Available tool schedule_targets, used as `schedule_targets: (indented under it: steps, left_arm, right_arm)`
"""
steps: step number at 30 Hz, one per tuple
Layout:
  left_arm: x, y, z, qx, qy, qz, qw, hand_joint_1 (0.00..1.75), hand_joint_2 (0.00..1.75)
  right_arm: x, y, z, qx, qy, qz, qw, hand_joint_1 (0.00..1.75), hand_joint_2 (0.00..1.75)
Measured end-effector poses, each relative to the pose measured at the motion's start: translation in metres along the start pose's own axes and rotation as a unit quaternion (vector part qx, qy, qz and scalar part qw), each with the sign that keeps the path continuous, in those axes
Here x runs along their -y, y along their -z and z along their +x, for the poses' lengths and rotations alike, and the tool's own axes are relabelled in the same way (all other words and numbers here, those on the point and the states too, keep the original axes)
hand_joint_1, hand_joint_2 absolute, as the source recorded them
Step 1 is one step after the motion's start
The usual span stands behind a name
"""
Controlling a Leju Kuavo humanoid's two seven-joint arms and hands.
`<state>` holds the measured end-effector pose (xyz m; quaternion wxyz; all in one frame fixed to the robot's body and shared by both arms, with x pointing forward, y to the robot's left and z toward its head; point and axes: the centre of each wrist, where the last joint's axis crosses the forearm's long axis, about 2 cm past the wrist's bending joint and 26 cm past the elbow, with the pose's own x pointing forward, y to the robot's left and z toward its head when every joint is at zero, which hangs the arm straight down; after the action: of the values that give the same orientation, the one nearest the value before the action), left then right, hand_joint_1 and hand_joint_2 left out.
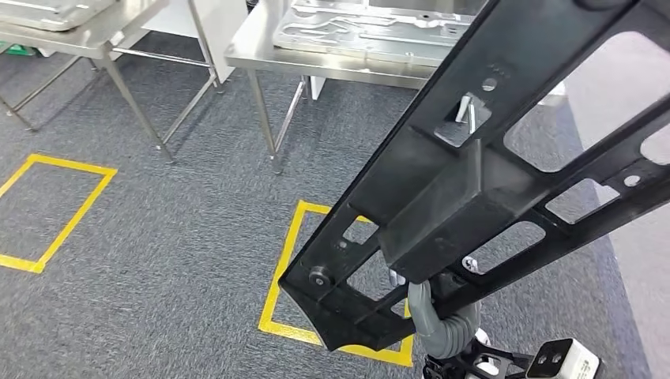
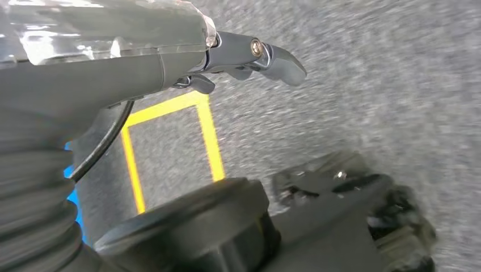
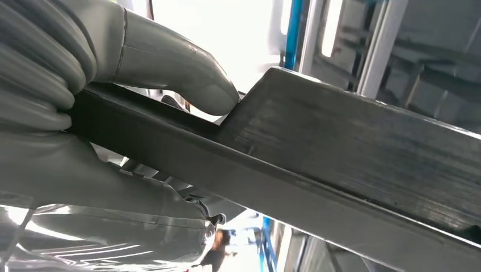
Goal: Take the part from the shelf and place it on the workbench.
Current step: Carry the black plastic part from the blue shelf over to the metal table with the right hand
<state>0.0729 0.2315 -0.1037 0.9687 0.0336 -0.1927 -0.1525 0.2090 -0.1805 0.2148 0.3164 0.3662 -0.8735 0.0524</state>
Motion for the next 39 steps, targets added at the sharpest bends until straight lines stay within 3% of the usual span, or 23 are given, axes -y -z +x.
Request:
schedule_targets:
  steps: [39]
  left_arm:
    - [-0.0012,-0.0001,-0.0015,-0.008,0.001,0.002,1.000,0.00,1.75]
  right_arm:
    - [0.0025,-0.0026,0.0005,0.010,-0.015,-0.015,1.000,1.75,1.75]
